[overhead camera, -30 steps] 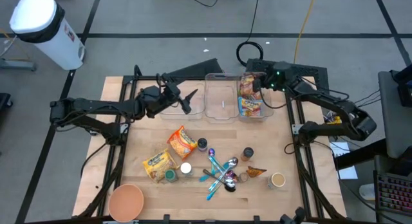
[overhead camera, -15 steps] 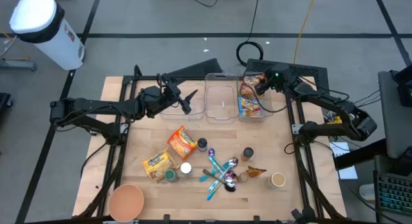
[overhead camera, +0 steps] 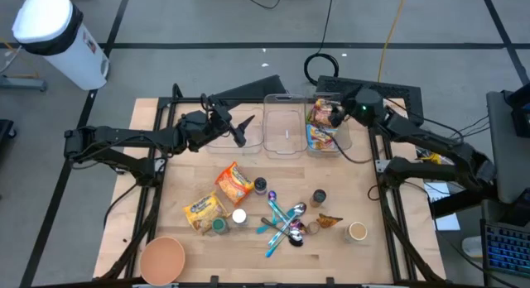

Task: Pick & Place Food Item
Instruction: Put the orange noodle pack into the right transparent bin

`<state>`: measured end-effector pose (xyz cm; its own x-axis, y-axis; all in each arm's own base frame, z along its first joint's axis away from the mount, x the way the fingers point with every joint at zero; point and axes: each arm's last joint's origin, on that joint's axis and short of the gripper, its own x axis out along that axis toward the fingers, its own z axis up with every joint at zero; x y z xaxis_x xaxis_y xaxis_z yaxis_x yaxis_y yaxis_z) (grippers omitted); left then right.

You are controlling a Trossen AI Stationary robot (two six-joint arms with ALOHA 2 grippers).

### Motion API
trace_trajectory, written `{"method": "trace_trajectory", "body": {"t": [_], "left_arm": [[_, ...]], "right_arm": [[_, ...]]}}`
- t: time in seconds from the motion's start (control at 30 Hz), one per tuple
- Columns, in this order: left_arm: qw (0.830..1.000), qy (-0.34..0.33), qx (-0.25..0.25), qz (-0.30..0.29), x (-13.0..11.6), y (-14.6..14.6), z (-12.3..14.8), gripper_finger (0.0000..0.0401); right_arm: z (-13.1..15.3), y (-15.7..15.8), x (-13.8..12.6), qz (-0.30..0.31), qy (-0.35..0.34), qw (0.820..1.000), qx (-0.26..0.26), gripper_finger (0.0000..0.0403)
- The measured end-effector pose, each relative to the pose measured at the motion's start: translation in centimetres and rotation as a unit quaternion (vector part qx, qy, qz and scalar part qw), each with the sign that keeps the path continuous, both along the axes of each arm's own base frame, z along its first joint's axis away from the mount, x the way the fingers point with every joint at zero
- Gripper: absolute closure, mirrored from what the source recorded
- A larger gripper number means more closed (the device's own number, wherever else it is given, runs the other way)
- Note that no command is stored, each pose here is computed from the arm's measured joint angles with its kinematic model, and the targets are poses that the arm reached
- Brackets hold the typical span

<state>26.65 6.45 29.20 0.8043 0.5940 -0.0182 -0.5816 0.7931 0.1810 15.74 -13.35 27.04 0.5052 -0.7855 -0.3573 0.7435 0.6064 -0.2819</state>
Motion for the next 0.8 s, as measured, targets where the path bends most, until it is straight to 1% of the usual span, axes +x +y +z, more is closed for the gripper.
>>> {"method": "trace_trajectory", "body": {"t": [0.07,0.13,0.27,0.37,0.43,0.47,0.57,0.63,0.7,0.8], "left_arm": [[1.000,0.011,-0.002,-0.002,0.0,-0.1,-0.2,0.0093],[1.000,0.027,-0.005,-0.006,0.1,-0.3,-0.5,0.0093],[0.997,0.079,-0.015,-0.021,0.1,-1.1,-1.5,0.0093],[0.989,0.135,-0.035,-0.043,-0.3,-2.3,-2.4,0.0093],[0.978,0.179,-0.067,-0.078,-0.6,-3.2,-2.6,0.0093],[0.971,0.198,-0.095,-0.097,-0.8,-3.7,-2.8,0.0093],[0.937,0.249,-0.198,-0.146,-1.5,-5.0,-3.7,0.0093],[0.911,0.286,-0.244,-0.169,-2.1,-5.9,-4.4,0.0093],[0.896,0.315,-0.264,-0.170,-2.4,-6.7,-5.1,0.0093],[0.885,0.347,-0.279,-0.137,-2.7,-7.5,-6.4,0.0093]], "right_arm": [[0.6,1.4,0.4,0.061,-0.035,0.997,0.010,0.0112],[1.1,2.9,0.9,0.127,-0.064,0.990,0.026,0.0118],[1.6,5.8,1.9,0.245,-0.093,0.963,0.053,0.0128],[1.5,7.9,2.7,0.300,-0.094,0.947,0.067,0.0133],[1.5,9.0,3.0,0.328,-0.091,0.938,0.071,0.0136],[1.4,9.5,3.2,0.340,-0.089,0.933,0.072,0.0137],[1.4,10.8,3.5,0.371,-0.084,0.922,0.076,0.0141],[1.4,11.4,3.6,0.384,-0.084,0.916,0.077,0.0143],[1.5,11.7,3.6,0.393,-0.090,0.912,0.074,0.0145],[1.8,12.0,3.7,0.401,-0.103,0.908,0.067,0.0147]]}}
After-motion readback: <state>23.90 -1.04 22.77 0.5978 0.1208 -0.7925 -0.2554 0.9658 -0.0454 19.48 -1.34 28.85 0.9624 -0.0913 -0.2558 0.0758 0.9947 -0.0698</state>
